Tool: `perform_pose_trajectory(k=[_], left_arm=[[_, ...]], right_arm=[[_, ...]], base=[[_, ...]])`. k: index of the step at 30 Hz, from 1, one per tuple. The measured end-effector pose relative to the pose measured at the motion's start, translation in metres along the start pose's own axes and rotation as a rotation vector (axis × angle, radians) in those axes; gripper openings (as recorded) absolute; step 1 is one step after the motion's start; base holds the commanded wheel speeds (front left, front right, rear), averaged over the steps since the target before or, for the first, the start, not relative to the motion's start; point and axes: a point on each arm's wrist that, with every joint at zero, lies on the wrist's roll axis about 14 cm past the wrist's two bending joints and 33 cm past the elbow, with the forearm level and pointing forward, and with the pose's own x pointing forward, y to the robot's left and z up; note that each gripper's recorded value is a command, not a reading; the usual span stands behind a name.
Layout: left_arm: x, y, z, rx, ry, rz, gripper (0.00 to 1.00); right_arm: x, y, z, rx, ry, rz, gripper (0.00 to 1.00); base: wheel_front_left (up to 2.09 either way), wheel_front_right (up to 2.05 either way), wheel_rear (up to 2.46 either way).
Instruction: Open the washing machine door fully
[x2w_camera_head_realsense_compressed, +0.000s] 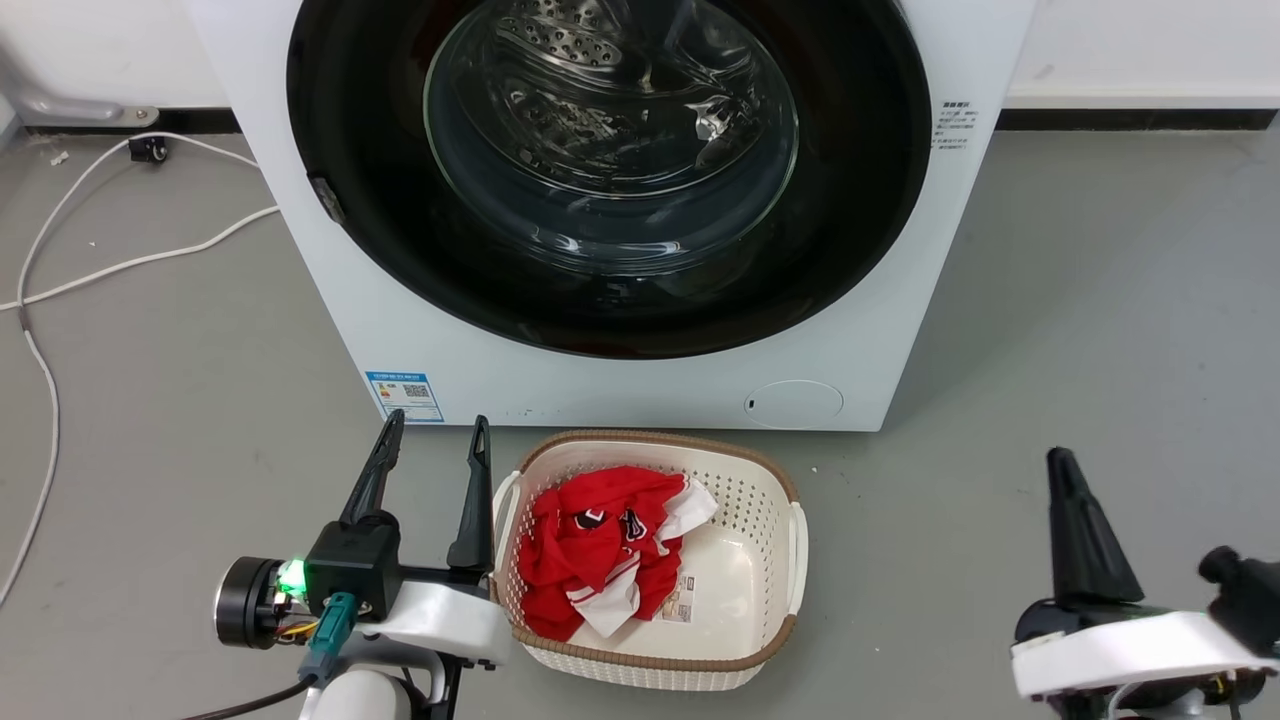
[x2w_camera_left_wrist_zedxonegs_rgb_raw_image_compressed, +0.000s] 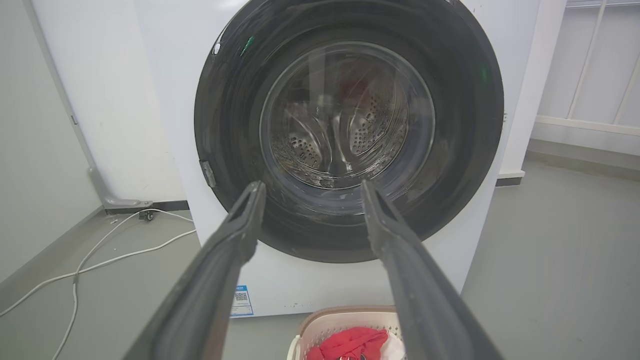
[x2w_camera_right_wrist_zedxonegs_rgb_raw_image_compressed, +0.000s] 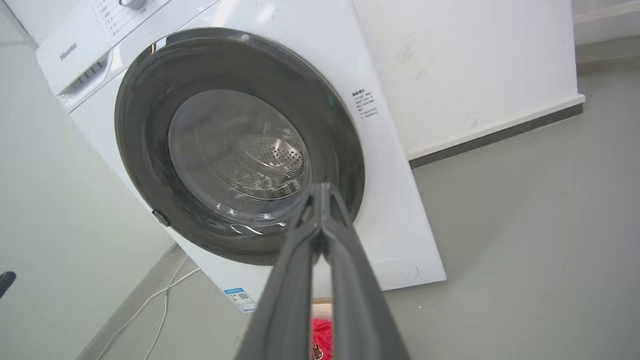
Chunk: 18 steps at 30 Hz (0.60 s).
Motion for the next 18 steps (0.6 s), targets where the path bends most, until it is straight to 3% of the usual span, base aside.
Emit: perform_pose_trajectory(k=[11,18], left_arm=[[0.008,0.001,-0.008,-0.009,0.017,0.010,1.00],[0.017,0.001,-0.015,-0.011,0.027,0.014,1.00]], right_arm=[[0.037,-0.029,0.027,0.626,-0.102,-0.102,0.00],[0.084,-0.038,0.053,0.869,-0.117,-0.042,0.00]], base=[[0.00,0.00,0.00],[0.00,0.00,0.00]])
